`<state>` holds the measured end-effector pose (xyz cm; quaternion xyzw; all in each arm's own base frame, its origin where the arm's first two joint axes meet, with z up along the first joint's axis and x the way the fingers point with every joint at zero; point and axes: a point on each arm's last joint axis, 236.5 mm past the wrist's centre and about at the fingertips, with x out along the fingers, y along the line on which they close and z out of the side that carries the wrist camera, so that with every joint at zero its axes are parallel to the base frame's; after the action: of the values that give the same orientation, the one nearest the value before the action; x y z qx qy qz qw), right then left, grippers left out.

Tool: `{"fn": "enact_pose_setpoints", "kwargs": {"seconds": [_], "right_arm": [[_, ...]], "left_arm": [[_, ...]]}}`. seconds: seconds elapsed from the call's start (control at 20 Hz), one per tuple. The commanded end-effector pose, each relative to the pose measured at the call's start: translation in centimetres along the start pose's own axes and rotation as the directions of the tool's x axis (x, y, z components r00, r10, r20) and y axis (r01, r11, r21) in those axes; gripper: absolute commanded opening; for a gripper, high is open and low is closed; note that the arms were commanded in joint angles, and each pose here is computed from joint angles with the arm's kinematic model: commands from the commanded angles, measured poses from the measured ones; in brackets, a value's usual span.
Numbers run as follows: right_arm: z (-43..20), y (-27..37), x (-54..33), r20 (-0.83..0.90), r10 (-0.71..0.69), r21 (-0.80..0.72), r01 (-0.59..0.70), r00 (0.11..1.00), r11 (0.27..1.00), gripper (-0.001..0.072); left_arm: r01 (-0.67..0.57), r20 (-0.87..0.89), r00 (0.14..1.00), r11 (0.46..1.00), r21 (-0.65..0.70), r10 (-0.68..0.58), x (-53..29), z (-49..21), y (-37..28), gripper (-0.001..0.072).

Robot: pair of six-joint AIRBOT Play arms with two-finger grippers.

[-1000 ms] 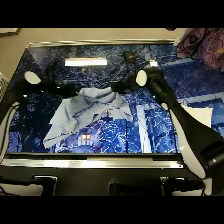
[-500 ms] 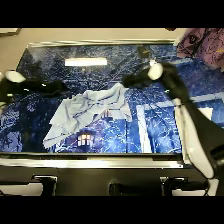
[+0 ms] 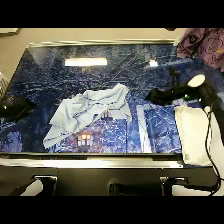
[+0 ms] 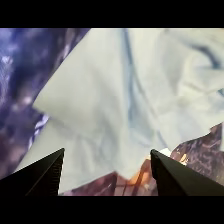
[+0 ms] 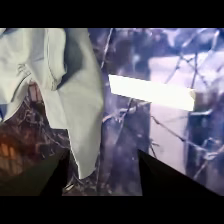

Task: Fold the clothes and pants, and hang the long-sleeved shirts on hangers.

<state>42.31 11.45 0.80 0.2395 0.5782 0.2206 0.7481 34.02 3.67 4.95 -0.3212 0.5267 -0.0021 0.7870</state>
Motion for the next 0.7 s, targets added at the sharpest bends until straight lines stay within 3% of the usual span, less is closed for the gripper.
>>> {"fn": "enact_pose_setpoints", "kwargs": {"seconds": [0.0, 0.4, 0.45, 0.5, 0.55, 0.6, 0.65], "right_arm": [[-2.7, 0.8, 4.2, -0.043, 0.129, 0.054, -0.127, 0.991, 0.99, 0.0479], [-6.9, 3.6, 12.5, -0.183, 0.112, 0.06, -0.102, 0.977, 0.993, 0.0474], [-7.1, 3.8, 12.7, -0.19, 0.11, 0.056, -0.101, 0.975, 0.993, 0.0378], [-7.2, 4.0, 12.7, -0.194, 0.111, 0.054, -0.103, 0.975, 0.993, 0.0203], [-7.3, 4.0, 12.6, -0.198, 0.113, 0.051, -0.104, 0.974, 0.993, 0.0084], [-7.3, 4.1, 12.4, -0.198, 0.108, 0.041, -0.102, 0.974, 0.994, 0.0031], [-7.2, 4.4, 12.1, -0.193, 0.111, 0.035, -0.106, 0.975, 0.994, 0.0031]], "left_arm": [[-0.025, -0.058, 0.998, 0.996, -0.09, 0.02, 1.2, -4.0, 3.0, 0.0619], [-0.151, -0.085, 0.985, 0.988, -0.043, 0.147, 1.3, -4.7, 6.2, 0.0619], [-0.185, -0.101, 0.979, 0.98, -0.069, 0.177, 1.1, -5.1, 6.9, 0.062], [-0.245, -0.12, 0.965, 0.964, -0.1, 0.232, 0.9, -5.5, 8.3, 0.062], [-0.289, -0.13, 0.953, 0.949, -0.123, 0.273, 0.9, -5.9, 9.5, 0.062], [-0.284, -0.124, 0.956, 0.948, -0.145, 0.268, 1.3, -6.1, 9.9, 0.062], [-0.252, -0.114, 0.965, 0.953, -0.167, 0.235, 1.9, -6.3, 10.2, 0.062]]}}
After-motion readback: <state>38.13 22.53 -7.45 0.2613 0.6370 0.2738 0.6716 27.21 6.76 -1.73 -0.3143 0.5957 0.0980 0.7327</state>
